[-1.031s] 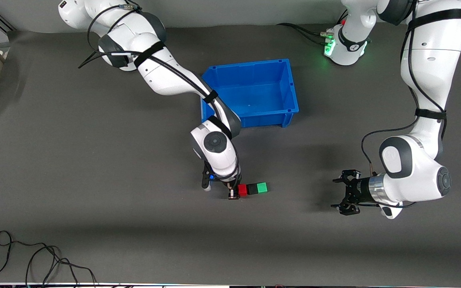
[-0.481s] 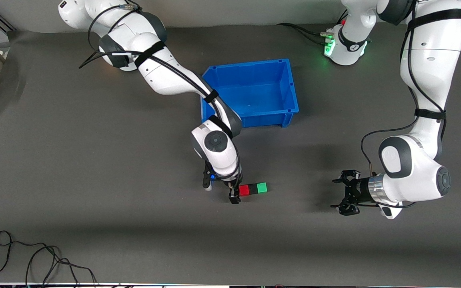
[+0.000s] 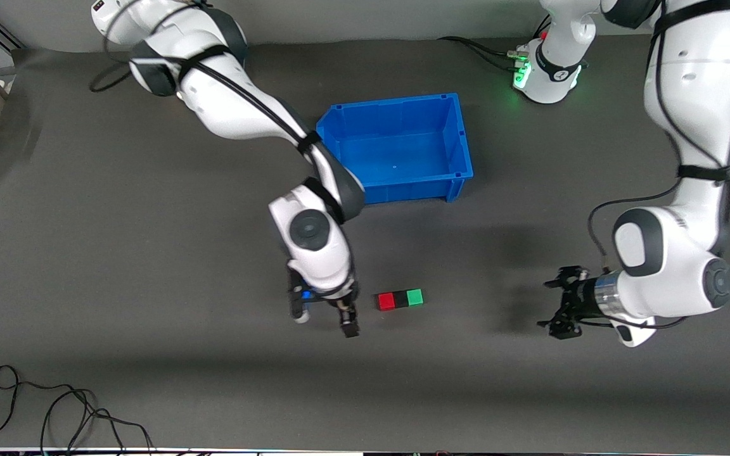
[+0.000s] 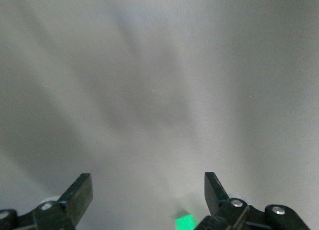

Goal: Attach green and red cubes to black cube
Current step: 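Open the right gripper and lift away while the left gripper withdraws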

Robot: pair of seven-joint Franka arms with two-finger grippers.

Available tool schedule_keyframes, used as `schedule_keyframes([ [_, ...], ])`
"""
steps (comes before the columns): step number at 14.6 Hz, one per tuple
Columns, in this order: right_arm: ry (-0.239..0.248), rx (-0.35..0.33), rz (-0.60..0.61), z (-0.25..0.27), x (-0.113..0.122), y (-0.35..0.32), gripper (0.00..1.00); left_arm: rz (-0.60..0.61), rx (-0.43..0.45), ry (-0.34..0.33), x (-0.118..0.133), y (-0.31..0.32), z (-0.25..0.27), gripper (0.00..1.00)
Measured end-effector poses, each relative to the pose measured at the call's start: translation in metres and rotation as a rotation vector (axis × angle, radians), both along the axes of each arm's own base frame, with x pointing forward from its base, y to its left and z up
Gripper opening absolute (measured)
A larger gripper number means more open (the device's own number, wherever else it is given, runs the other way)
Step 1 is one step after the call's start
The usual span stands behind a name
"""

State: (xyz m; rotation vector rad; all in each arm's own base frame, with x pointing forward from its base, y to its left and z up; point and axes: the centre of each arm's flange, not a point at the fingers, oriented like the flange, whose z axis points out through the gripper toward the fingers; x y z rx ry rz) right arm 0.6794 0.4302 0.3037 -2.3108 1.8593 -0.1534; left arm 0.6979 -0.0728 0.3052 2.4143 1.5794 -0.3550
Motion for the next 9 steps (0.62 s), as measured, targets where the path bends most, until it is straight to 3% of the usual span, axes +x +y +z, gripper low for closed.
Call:
schedule_keyframes([
  [3,0.087,-0.057,0.109,0.080,0.002,-0.047,0.99,-0.194,0.067,-0.011,-0.015,0.032,0.065,1.00],
  [9,0.220,-0.036,0.409,0.241,-0.014,-0.200,1.00,-0.612,0.074,-0.012,-0.091,0.095,0.215,1.00],
])
